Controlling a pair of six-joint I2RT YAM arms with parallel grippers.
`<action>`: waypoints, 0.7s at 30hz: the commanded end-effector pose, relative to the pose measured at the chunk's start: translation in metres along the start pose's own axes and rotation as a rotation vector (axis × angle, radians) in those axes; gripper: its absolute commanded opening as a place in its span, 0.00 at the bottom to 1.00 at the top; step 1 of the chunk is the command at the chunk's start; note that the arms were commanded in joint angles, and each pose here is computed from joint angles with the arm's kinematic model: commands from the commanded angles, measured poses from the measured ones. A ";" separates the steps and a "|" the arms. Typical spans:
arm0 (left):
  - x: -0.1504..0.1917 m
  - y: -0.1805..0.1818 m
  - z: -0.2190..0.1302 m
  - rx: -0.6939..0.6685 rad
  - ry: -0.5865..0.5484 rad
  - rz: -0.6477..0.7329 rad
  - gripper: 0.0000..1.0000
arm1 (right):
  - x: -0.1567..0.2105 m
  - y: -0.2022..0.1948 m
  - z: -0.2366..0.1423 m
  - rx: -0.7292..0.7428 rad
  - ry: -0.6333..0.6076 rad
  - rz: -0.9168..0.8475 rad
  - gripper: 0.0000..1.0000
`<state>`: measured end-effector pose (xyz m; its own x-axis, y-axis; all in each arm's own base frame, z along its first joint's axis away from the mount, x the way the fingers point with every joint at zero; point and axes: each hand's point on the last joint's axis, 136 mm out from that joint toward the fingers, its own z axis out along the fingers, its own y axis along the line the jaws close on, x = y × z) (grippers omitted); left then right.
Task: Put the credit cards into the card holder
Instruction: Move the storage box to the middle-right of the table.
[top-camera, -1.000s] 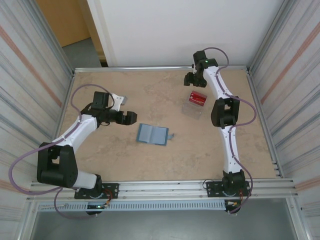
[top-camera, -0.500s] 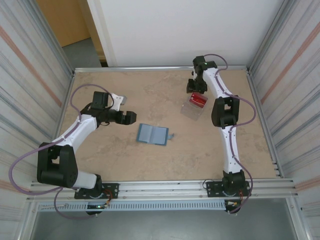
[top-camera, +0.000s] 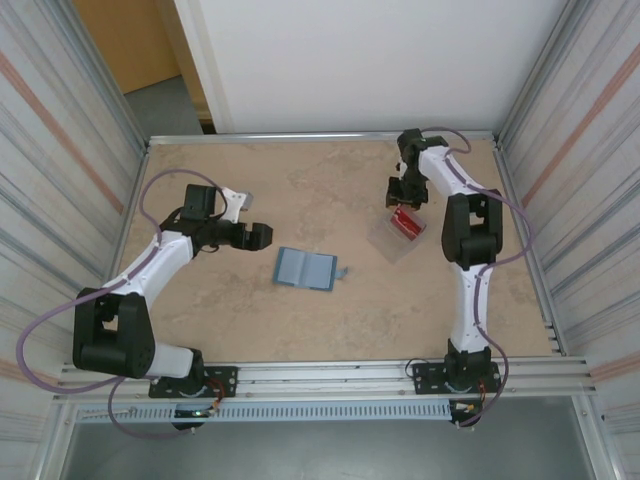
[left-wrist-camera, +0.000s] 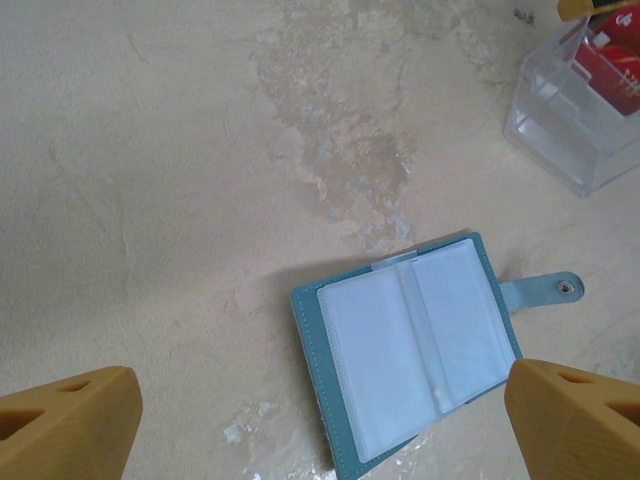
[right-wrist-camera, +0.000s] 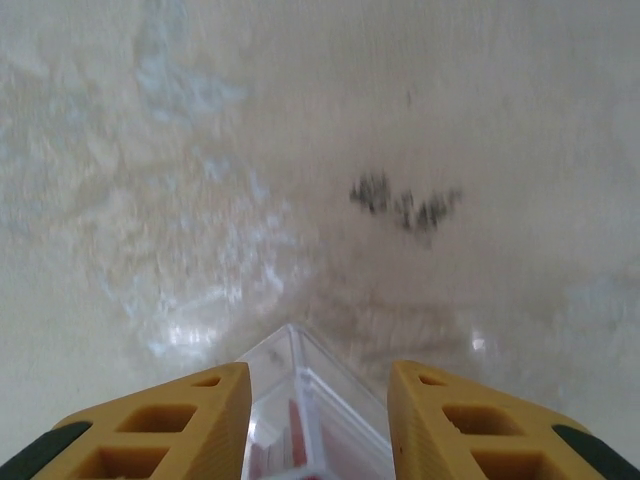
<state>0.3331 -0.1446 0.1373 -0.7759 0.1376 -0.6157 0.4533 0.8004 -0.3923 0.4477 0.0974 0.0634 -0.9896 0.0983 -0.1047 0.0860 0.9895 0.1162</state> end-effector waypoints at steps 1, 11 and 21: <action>-0.011 -0.016 -0.007 0.046 -0.030 0.047 0.93 | 0.016 0.006 -0.023 -0.053 -0.054 0.052 0.39; -0.031 -0.120 0.027 0.157 0.122 0.236 0.85 | 0.058 -0.010 -0.046 -0.152 -0.128 0.174 0.45; -0.010 -0.244 0.096 0.418 0.359 0.105 0.83 | 0.073 -0.036 -0.073 -0.326 -0.203 0.256 0.70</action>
<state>0.2840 -0.3808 0.1765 -0.6871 0.4856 -0.5405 0.7263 0.4794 -0.4926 0.3688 0.0538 0.1189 -0.8994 0.3669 -0.2376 0.2681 0.8924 0.3630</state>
